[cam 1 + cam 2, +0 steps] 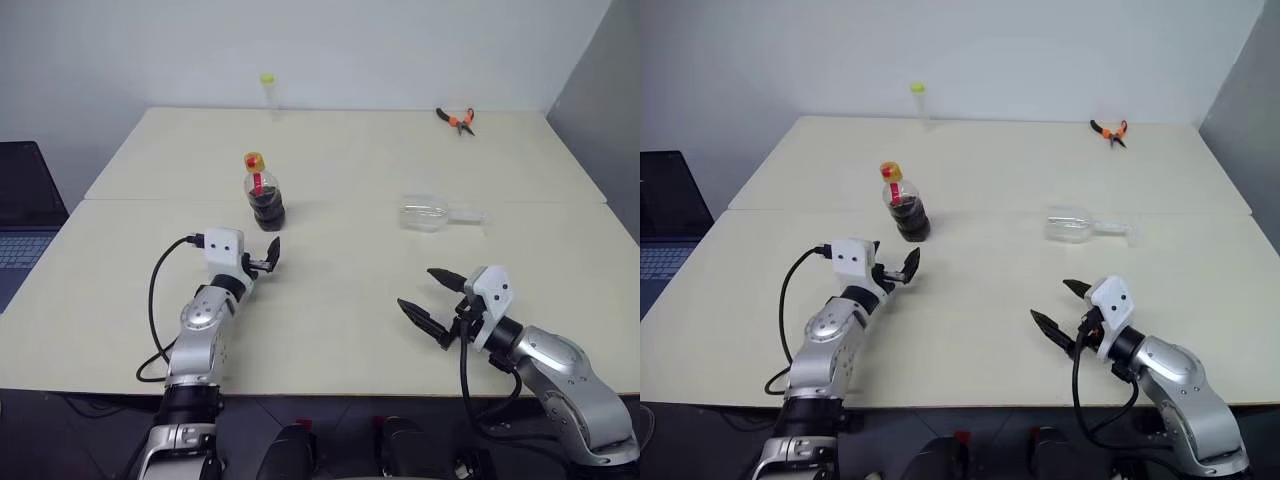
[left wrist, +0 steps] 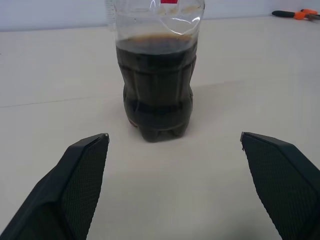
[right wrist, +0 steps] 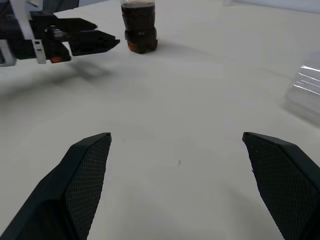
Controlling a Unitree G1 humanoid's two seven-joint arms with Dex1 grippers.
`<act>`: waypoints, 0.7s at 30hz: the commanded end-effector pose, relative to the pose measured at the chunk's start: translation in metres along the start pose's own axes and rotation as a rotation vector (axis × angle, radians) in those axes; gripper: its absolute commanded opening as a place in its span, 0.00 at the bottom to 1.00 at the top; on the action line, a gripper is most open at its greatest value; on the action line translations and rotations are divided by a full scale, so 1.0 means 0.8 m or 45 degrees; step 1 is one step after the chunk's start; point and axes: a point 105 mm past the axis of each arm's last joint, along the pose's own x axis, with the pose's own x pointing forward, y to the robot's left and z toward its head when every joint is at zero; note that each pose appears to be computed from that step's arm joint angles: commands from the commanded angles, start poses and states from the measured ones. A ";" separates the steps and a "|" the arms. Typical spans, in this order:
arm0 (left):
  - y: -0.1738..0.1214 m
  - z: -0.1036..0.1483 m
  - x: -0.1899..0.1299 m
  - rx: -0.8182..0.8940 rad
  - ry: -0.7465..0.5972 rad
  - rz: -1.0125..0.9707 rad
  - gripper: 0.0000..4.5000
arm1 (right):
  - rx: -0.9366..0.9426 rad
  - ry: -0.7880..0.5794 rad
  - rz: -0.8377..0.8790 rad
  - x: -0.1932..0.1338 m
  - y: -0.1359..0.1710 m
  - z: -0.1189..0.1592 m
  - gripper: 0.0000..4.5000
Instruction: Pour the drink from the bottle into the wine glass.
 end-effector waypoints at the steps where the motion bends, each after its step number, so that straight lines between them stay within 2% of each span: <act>1: 0.010 0.017 0.016 -0.010 -0.051 0.022 0.99 | 0.011 -0.082 0.049 0.004 0.009 0.026 1.00; 7: 0.013 0.032 0.050 -0.004 -0.081 0.003 0.99 | 0.023 -0.105 0.039 0.011 0.006 0.035 1.00; 21: 0.011 0.049 0.092 -0.065 -0.109 0.008 0.99 | 0.022 -0.123 0.022 0.015 0.005 0.042 1.00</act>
